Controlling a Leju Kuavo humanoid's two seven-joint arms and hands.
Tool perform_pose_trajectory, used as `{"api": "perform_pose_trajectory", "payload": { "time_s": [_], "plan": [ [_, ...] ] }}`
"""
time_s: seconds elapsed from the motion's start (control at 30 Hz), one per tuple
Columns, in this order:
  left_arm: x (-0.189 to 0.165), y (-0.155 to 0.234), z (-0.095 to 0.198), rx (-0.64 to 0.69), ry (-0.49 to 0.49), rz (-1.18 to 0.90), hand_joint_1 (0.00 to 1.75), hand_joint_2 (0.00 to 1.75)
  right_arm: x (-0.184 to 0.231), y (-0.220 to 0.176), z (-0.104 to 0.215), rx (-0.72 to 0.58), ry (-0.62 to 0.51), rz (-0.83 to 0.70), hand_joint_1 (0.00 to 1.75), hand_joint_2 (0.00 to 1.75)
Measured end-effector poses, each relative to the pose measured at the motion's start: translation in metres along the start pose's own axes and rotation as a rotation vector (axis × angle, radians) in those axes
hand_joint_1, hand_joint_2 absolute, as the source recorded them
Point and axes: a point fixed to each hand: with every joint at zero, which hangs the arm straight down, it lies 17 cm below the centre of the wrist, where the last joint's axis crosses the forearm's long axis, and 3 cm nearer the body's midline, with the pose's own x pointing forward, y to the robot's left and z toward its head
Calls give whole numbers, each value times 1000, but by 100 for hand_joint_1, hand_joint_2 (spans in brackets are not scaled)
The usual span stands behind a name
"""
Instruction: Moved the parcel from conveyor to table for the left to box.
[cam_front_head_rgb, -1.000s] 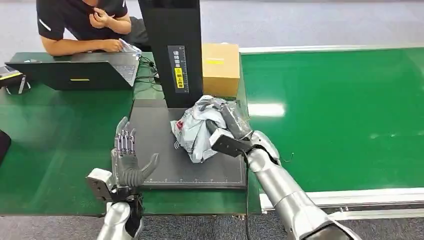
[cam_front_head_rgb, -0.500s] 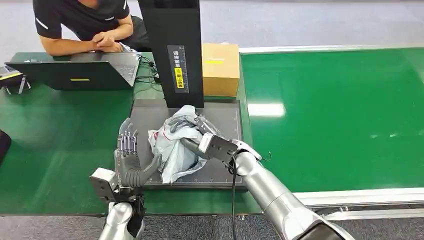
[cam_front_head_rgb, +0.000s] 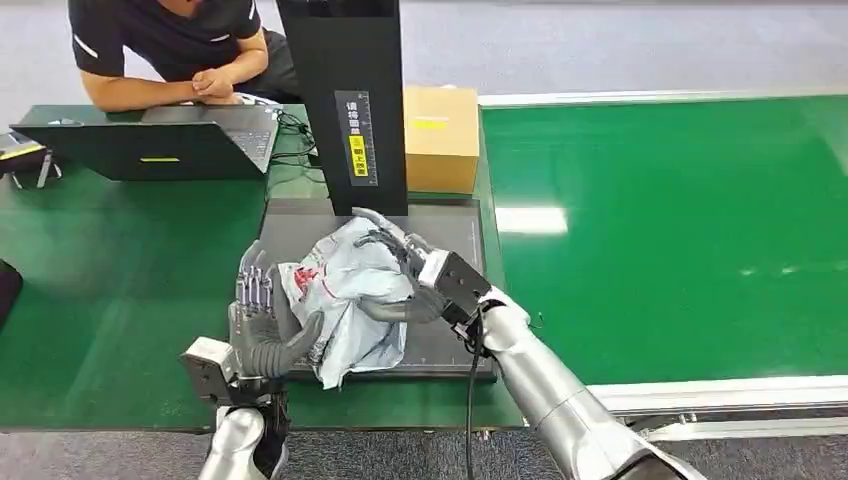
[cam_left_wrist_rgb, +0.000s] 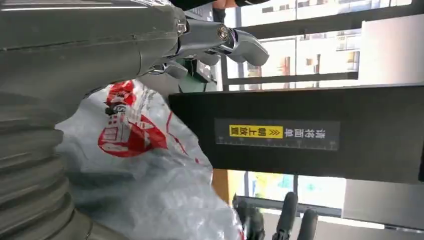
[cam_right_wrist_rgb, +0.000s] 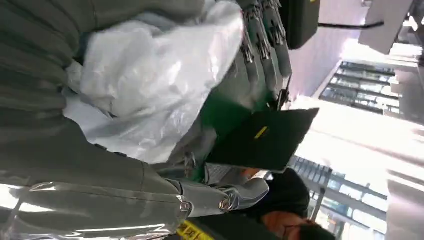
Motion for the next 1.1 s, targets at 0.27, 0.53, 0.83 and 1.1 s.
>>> {"api": "perform_pose_trajectory", "payload": {
  "time_s": [0.27,0.53,0.83,1.1],
  "plan": [
    [-4,4,7,10,17,-8,0,175,16,-28,16,-101,-52,-74,0,175],
    [-4,7,8,18,18,-10,0,175,23,-35,21,-118,-75,-71,0,175],
    [-5,8,11,25,25,-9,0,175,33,-44,36,-187,-111,-76,0,175],
    [-6,9,12,28,27,-17,0,175,44,-83,77,-342,-157,-67,0,175]
  ]
}}
